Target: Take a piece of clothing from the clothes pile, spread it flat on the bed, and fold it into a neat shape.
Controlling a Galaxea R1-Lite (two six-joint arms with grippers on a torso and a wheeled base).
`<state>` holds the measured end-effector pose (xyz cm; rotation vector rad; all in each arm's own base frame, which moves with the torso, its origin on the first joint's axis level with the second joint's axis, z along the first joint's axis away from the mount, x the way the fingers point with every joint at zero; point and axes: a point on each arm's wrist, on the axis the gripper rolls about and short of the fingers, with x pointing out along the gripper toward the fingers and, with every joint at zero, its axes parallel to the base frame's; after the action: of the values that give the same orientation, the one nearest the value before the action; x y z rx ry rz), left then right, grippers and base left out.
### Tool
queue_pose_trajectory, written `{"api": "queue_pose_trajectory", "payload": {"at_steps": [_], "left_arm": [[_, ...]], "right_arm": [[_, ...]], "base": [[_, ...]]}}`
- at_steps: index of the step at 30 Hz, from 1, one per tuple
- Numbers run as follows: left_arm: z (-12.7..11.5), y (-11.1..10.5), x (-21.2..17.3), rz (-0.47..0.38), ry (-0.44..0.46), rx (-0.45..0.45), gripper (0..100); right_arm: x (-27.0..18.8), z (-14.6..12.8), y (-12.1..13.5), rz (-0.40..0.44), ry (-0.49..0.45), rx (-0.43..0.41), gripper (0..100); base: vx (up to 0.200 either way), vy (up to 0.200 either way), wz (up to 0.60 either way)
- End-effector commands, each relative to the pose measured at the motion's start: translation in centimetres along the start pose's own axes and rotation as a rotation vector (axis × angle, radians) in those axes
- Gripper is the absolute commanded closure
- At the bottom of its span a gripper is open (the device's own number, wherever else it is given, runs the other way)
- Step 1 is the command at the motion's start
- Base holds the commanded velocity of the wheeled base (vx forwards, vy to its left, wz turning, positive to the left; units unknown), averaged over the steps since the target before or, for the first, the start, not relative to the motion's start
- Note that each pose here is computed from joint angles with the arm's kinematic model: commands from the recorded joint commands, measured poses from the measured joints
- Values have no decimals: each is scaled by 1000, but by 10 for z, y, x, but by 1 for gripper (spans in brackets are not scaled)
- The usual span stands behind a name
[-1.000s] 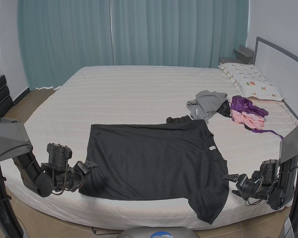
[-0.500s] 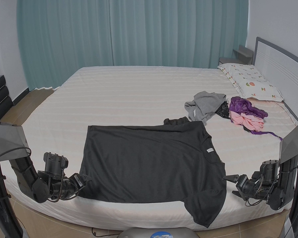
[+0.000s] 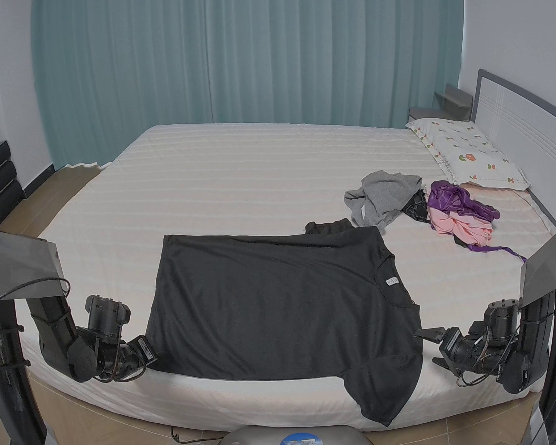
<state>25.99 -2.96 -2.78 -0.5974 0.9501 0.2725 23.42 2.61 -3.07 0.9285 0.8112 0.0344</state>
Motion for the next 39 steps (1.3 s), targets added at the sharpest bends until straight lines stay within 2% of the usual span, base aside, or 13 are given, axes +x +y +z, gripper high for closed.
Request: {"api": "queue_pose_trajectory", "payload": {"at_steps": [1, 5, 8, 13, 17, 23, 31, 32, 39], "left_arm": [[-3, 3, 5, 18, 15, 0, 100], [0, 4, 5, 28, 4, -7, 100], [3, 10, 6, 42, -2, -25, 100], [0, 14, 1, 56, 10, -3, 100], [2, 13, 2, 52, 1, -6, 100], [6, 17, 4, 53, -1, -32, 100], [5, 18, 4, 54, 3, -33, 100], [5, 18, 3, 54, 3, -33, 100], [5, 18, 3, 54, 3, -36, 100]], "right_arm": [[1, 0, 1, 10, -5, -6, 0], [1, -1, 1, 10, -1, -9, 0], [4, -10, 8, 21, 24, -44, 0], [12, -17, 15, 2, 0, -92, 0], [21, -20, 10, -18, 14, -151, 0], [33, -19, 4, -59, -20, -223, 0], [38, -17, 4, -72, -52, -263, 0], [39, -16, 5, -66, -57, -264, 100], [52, -2, 18, -6, -122, -274, 100]], "base": [[0, 0, 0], [0, 0, 0], [0, 0, 0], [0, 0, 0], [0, 0, 0], [0, 0, 0], [0, 0, 0], [0, 0, 0], [0, 0, 0]]}}
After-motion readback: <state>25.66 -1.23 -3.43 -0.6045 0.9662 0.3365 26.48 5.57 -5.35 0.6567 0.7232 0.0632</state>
